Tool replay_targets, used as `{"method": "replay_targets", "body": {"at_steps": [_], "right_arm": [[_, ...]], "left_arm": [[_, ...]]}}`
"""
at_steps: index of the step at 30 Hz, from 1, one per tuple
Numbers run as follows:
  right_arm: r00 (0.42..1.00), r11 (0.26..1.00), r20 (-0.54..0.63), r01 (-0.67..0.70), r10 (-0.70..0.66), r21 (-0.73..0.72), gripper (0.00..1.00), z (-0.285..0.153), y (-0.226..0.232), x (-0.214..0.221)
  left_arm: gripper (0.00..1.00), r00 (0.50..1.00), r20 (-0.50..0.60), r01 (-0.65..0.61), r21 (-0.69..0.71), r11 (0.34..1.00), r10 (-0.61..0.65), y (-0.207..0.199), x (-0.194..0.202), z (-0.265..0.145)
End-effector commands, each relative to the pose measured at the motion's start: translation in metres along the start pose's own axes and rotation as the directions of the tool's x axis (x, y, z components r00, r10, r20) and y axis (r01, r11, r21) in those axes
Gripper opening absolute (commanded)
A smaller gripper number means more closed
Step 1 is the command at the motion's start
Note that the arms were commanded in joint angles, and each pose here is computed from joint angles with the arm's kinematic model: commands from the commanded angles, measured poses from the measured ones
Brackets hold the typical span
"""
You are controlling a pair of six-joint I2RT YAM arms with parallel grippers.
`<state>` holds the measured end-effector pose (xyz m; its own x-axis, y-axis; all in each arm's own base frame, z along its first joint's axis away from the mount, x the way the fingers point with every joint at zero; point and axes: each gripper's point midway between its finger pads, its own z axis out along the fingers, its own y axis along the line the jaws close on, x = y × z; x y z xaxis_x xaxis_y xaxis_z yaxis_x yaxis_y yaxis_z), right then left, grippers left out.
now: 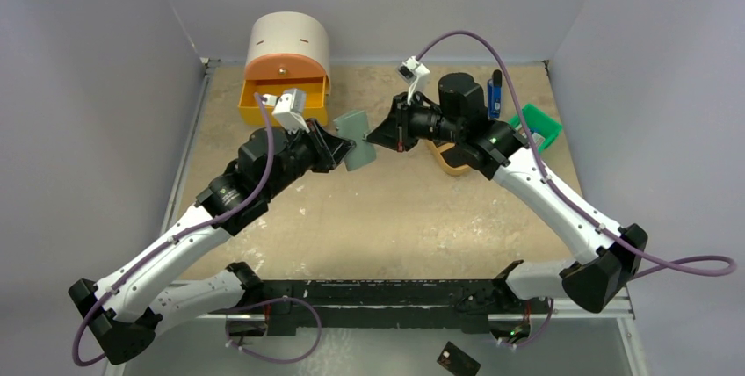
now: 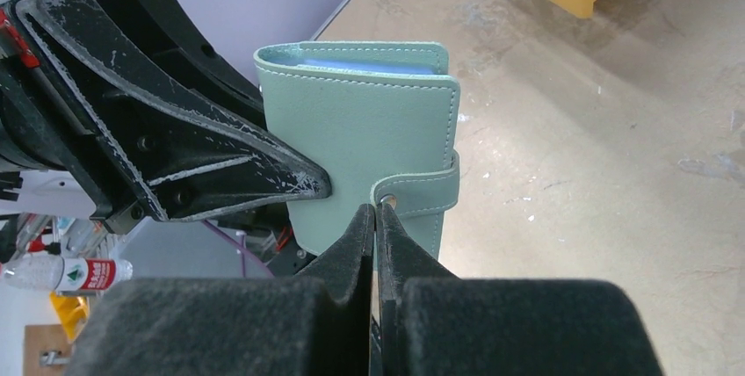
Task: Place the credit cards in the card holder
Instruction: Close the card holder at the center of the board.
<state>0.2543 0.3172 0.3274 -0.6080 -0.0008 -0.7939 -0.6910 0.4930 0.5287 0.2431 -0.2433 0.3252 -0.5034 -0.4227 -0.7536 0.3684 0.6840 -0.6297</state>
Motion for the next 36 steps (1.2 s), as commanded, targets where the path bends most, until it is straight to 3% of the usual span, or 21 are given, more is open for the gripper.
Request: {"method": "replay_targets", "body": {"at_steps": [1,36], "right_arm": [[0.999,0.999,0.009,0.050,-0.050,-0.016,0.00,-0.004,0.012,-0.009],[0.997,1.000,0.076,-0.004,0.003,0.015,0.00,0.006,0.007,-0.019]], "left_arm": [[0.00,0.993,0.115,0.000,0.115,0.993,-0.013,-0.036,-0.041,-0.011],[0.00,0.998,0.039,0.032,0.264,0.964,-0.044,-0.062,-0.027,-0.013]]}}
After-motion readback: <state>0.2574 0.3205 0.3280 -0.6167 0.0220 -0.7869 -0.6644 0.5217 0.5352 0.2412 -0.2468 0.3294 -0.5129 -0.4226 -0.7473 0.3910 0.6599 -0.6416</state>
